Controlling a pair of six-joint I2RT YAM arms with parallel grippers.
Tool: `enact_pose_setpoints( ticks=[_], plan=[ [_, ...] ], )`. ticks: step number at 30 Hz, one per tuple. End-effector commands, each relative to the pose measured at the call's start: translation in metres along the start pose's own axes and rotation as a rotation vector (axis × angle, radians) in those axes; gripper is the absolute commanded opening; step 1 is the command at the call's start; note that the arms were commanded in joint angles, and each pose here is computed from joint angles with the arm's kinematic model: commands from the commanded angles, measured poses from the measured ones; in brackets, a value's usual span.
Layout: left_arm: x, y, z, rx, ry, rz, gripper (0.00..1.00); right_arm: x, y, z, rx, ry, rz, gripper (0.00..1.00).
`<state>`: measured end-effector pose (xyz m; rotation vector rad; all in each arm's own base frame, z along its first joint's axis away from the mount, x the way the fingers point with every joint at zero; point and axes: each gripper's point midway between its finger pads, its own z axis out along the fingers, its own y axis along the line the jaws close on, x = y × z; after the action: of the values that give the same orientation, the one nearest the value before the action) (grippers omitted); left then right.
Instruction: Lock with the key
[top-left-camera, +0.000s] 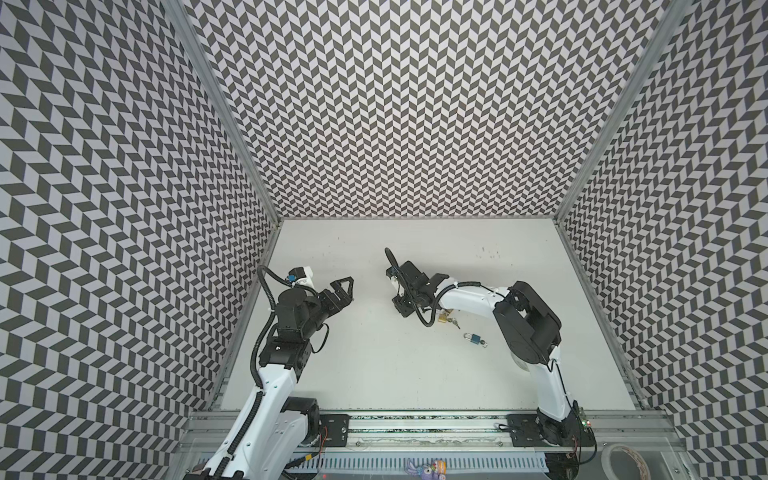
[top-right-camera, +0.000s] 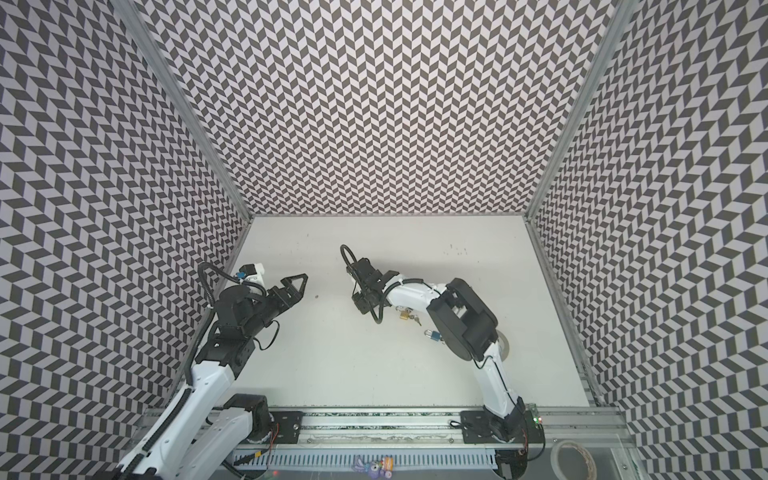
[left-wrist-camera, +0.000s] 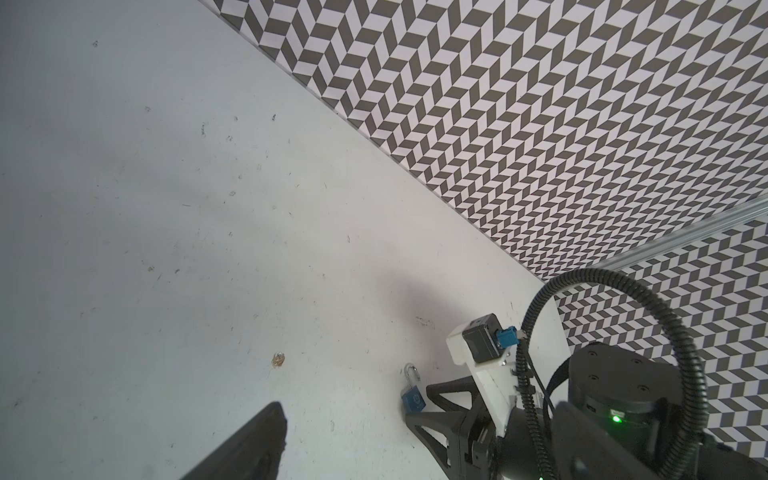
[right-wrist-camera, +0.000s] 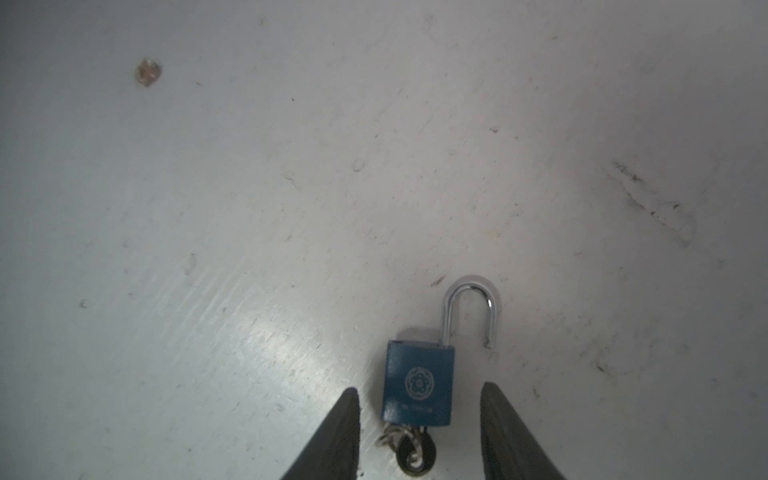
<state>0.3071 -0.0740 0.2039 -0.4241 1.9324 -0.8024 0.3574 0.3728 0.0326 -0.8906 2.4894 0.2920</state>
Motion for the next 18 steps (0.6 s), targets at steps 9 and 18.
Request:
enact_pose_setpoints(
  ticks=[9,18],
  plan=[
    [-0.005,-0.001,0.0,0.002,-0.015,0.002,1.0,0.0,0.001,0.011,-0.003,0.016,-0.032,0.41],
    [-0.004,0.002,0.0,-0.006,-0.016,0.0,1.0,0.007,0.002,0.018,-0.01,0.037,-0.04,0.37]
  ],
)
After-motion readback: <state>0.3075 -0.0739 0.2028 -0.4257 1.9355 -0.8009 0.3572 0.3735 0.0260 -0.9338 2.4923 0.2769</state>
